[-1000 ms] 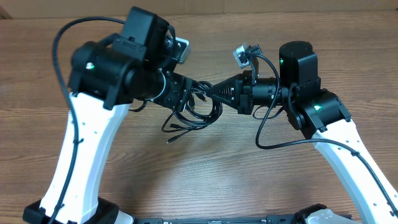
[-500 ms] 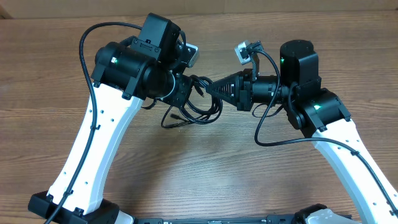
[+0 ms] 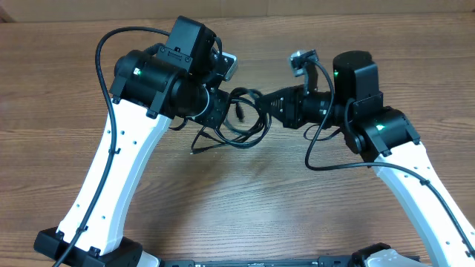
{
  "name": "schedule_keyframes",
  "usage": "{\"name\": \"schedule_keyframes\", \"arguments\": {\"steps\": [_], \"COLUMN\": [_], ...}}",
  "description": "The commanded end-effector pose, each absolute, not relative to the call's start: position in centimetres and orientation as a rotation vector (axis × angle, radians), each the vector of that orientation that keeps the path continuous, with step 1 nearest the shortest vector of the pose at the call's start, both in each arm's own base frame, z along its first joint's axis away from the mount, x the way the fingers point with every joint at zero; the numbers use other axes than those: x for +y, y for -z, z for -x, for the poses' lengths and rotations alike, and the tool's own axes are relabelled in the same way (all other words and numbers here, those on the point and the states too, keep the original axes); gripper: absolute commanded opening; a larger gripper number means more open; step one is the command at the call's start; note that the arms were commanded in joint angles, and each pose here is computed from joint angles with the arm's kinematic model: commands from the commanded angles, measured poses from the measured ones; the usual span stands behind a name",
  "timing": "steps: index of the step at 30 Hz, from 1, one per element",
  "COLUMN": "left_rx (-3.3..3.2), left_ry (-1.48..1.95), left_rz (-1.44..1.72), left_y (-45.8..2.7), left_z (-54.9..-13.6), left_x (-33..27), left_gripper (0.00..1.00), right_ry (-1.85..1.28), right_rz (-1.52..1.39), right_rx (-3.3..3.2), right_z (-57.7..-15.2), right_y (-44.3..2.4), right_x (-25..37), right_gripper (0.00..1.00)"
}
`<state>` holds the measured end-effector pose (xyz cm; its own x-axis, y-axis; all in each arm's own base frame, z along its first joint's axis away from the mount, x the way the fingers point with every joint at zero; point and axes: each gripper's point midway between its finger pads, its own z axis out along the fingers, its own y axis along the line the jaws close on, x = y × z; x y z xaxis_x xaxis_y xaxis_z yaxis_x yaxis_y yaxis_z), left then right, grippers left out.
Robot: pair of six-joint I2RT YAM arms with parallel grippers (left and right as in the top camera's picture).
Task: Untangle cables
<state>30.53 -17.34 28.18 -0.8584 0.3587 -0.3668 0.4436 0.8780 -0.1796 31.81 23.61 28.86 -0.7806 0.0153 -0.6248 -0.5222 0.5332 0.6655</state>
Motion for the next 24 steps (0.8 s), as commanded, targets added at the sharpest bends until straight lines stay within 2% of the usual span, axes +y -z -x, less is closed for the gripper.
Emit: {"name": "schedule_keyframes", "arguments": {"steps": [1, 11, 19, 24], "left_rx": [2.725, 2.737, 2.744, 2.746], "left_ry": [0.338, 0.321, 0.318, 0.32], "left_rz": [-0.559, -0.557, -0.559, -0.559], "left_y": [-28.4, -28.2, -28.2, -28.2], "left_z": [-30.6, -30.5, -30.3, -30.3], "left_x": [-16.6, -16.3, -16.2, -16.2], "left_gripper": [0.05, 0.05, 0.04, 0.05], "right_ry": [-1.061, -0.836, -0.597, -0.574], "right_rz": [0.243, -0.024, -0.38, -0.384], "right_rx": [2.198, 2.284, 2.339, 2.358], "right_z": [-34.7, -36.9, -37.7, -37.4], "right_y": [-29.2, -26.8, -24.5, -24.1], "right_x": [20.3, 15.2, 10.6, 10.4], "right_gripper": [0.04, 0.04, 0.04, 0.04]}}
